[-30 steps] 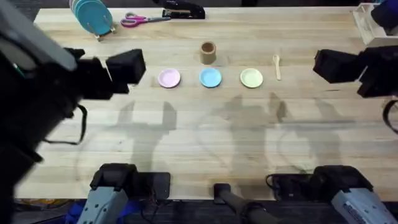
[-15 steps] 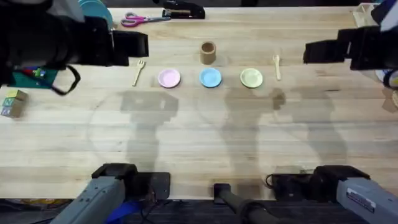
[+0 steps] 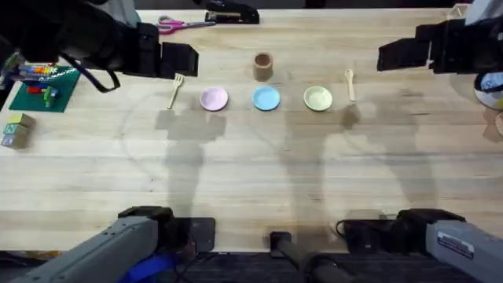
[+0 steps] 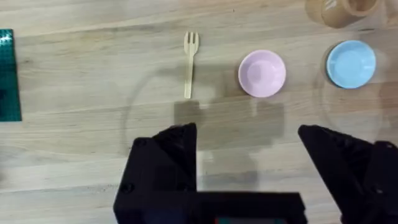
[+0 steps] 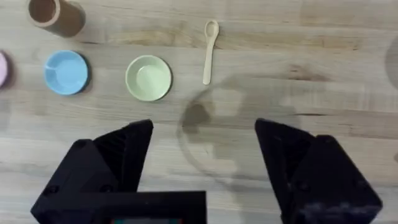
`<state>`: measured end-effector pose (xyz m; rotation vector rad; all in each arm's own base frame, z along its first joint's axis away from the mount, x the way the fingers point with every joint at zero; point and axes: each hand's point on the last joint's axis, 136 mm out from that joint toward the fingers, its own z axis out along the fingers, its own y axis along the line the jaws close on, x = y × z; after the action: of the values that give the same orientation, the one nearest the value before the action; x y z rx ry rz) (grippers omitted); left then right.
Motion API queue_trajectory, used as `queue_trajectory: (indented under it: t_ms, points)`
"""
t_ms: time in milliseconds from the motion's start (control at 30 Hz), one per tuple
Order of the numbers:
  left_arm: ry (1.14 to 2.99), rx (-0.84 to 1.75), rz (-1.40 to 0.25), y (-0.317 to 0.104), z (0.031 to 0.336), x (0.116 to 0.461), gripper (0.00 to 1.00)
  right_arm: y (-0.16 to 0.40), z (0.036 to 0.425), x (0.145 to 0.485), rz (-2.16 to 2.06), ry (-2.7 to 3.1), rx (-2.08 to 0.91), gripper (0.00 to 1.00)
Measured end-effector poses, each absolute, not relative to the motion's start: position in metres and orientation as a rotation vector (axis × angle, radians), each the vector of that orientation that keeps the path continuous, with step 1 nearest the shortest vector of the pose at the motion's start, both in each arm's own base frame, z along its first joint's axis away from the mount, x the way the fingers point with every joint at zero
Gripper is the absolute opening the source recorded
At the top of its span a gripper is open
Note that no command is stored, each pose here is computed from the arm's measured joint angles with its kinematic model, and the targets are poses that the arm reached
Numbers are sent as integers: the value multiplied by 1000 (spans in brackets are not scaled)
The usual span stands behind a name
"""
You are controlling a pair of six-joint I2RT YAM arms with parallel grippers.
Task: Pick up a utensil and set it on the pink plate, then put the other utensil in the container.
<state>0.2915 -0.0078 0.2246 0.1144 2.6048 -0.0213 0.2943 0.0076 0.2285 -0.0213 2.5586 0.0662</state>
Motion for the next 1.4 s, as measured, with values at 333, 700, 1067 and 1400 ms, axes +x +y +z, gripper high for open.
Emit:
queue_trajectory:
  t_ms: [333,700,1067,1400]
  points:
    - [2596,159,-9,-8,221,303,993,8,228,294,66,2559,-21,998]
    - [2572,253,32,15,216,323,992,8,228,294,66,2559,-21,998]
    - [2726,298,-34,27,173,363,993,8,229,294,66,2559,-21,998]
    - [2885,306,-79,30,112,382,994,8,229,294,66,2557,-21,998]
